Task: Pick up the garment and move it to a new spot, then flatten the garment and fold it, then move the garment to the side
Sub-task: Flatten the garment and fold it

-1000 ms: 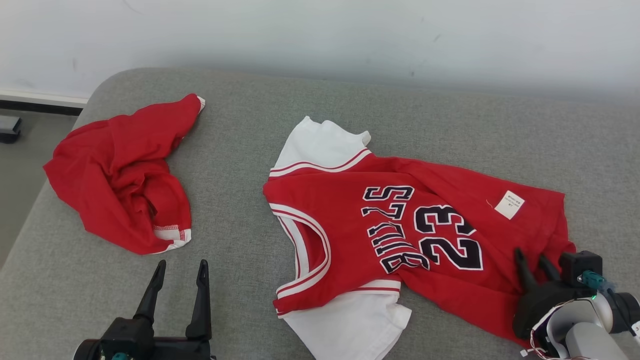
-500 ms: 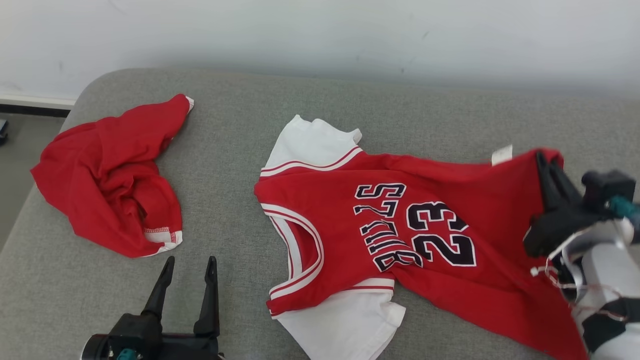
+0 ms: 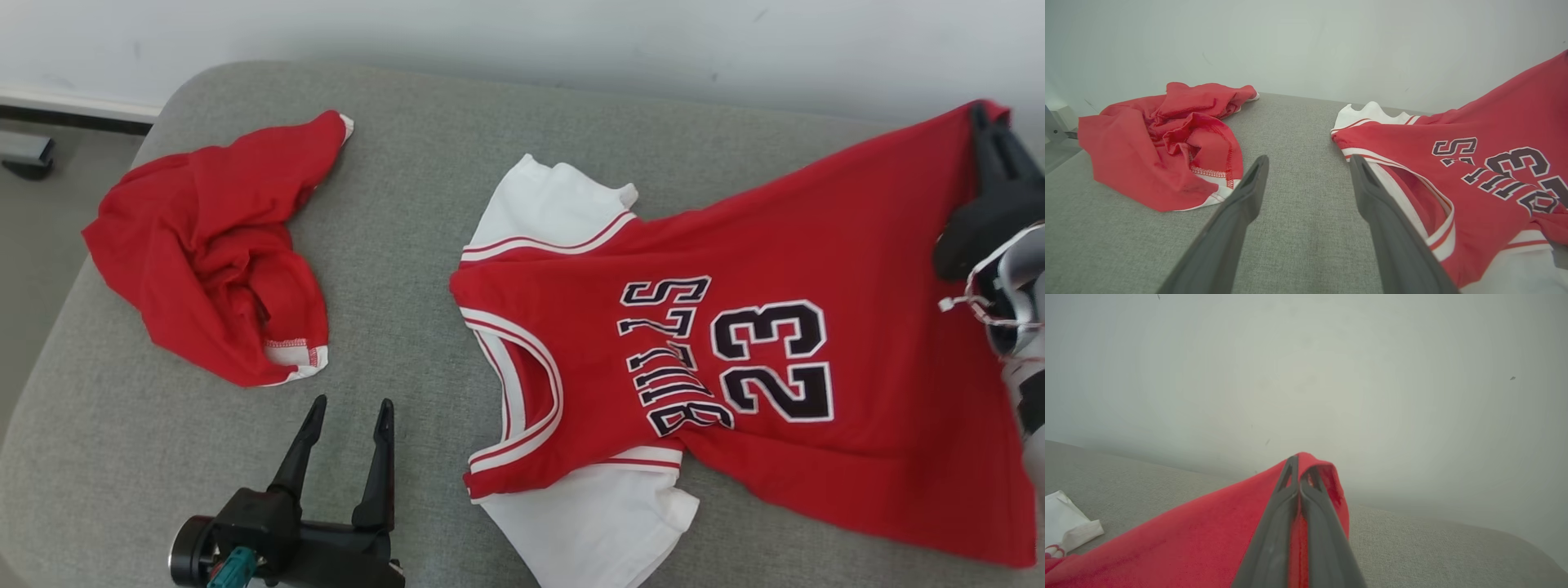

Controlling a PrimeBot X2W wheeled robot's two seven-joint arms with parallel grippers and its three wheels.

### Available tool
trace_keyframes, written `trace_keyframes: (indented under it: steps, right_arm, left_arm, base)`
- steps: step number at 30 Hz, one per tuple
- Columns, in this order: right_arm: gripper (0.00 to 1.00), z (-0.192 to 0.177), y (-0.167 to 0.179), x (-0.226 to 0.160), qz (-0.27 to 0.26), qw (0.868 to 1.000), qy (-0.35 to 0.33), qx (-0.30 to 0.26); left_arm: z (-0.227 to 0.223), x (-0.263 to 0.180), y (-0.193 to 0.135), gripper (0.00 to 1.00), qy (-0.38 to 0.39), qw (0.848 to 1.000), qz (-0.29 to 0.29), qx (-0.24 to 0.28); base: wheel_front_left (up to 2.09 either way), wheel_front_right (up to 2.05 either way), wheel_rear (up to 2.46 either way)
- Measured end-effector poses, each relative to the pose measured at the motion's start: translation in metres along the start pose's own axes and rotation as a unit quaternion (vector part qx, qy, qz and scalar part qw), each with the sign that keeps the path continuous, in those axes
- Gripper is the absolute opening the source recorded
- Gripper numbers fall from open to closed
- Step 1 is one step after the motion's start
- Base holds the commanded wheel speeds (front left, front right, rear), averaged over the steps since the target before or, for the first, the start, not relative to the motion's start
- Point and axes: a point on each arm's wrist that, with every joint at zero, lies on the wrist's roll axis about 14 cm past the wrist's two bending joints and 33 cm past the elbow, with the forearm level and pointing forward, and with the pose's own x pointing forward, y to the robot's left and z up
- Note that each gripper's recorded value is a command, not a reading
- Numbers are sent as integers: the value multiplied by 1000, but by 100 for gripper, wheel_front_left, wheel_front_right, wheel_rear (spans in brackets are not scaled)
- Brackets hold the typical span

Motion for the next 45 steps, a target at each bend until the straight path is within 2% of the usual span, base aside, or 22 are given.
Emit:
trace_keyframes:
  steps: [5,9,10,12,21,28,33,45]
  right_arm:
    - [0,1,-7,19,-16,1000,-8,5]
    - [0,-17,2,28,-10,1000,16,-1]
    - [25,-23,7,29,-3,1000,23,-11]
    - [100,-27,15,30,5,1000,26,-15]
    - [100,-20,14,13,12,999,18,-41]
    - [100,-29,4,-21,15,997,32,-63]
    - [100,-47,-8,-53,8,997,55,-62]
    - [100,5,-18,-107,-18,997,-78,-10]
  left_arm:
    - [-3,3,0,100,6,1000,0,-2]
    - [-5,5,2,100,9,1000,4,-1]
    - [-6,5,1,100,11,1000,4,-2]
    - [-7,4,1,100,12,1000,5,-2]
    - [2,1,2,100,-1,1000,8,1]
    - [4,-7,5,100,-6,1000,13,6]
    - [9,-6,-4,100,-16,1000,-4,7]
    - [17,-13,-9,100,-29,999,-13,7]
  base:
    - [0,0,0]
    - [0,0,0]
    - [0,0,0]
    - [0,0,0]
    - [0,0,0]
    - [0,0,0]
    - [0,0,0]
    - [0,0,0]
